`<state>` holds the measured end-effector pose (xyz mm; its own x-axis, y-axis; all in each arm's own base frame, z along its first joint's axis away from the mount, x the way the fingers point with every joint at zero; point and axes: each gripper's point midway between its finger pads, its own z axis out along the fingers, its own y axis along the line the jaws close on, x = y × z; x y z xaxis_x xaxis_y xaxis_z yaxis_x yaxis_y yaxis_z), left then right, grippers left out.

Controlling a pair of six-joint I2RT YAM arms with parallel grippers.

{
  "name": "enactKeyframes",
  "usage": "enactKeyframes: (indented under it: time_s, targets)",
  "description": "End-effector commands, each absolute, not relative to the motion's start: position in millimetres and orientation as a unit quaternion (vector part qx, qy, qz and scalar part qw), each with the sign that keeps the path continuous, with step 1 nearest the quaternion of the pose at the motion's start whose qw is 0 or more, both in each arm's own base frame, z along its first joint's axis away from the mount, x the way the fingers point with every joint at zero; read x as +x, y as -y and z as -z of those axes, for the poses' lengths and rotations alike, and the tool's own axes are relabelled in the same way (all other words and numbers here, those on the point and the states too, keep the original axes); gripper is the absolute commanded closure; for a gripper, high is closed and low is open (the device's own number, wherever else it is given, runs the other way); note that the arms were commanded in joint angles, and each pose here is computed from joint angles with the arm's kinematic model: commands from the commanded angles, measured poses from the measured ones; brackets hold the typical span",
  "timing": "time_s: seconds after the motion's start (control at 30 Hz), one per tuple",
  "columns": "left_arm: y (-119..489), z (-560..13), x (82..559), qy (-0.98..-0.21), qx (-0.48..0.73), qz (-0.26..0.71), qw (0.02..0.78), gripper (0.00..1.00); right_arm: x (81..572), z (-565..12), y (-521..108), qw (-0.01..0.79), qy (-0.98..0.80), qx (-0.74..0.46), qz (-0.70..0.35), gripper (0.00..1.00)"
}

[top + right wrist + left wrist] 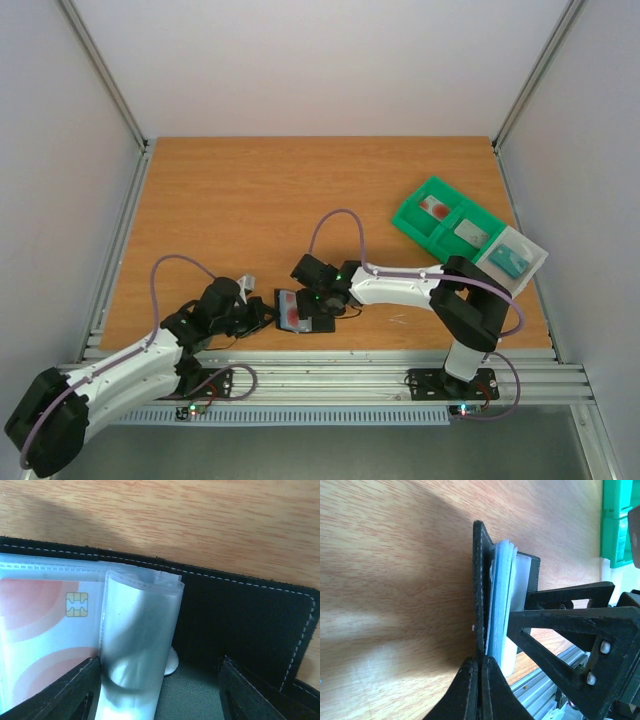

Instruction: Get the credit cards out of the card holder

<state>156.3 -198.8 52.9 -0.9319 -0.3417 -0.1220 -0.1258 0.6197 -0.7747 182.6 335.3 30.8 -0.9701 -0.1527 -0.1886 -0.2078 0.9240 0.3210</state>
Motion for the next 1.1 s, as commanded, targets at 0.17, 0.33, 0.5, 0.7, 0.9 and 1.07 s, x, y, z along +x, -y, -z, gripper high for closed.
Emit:
enactKeyframes:
  time_s: [0.17, 0.33, 0.5, 0.7, 0.9, 1.07]
  targets:
    - [201.8, -58.9, 159.8, -0.880, -0.127, 0.434, 0.145, 1.00, 187.3, -26.8, -275.8, 0.125, -0.987, -0.066, -0.080, 0.41]
    - [201.7, -55.8, 162.4, -0.886, -0.124, 0.422, 0.146, 1.00, 193.5, -39.4, -266.7, 0.151, -0.984, -0.067, -0.066, 0.45]
    - [205.3, -50.9, 162.0, -0.886, -0.123, 0.425, 0.136, 1.00, 199.0, -39.2, -266.2, 0.153, -0.984, -0.075, -0.046, 0.46]
    - [210.2, -61.0, 165.9, -0.874, -0.136, 0.446, 0.137, 0.93, 204.7, -58.2, -257.4, 0.184, -0.979, -0.080, -0.041, 0.47]
    - [206.7, -62.6, 164.1, -0.882, -0.132, 0.432, 0.136, 0.88, 204.2, -90.4, -268.6, 0.194, -0.973, -0.093, -0.086, 0.54]
    - [205.2, -59.9, 159.9, -0.879, -0.134, 0.437, 0.133, 0.93, 193.7, -119.5, -305.4, 0.183, -0.956, -0.103, -0.206, 0.64]
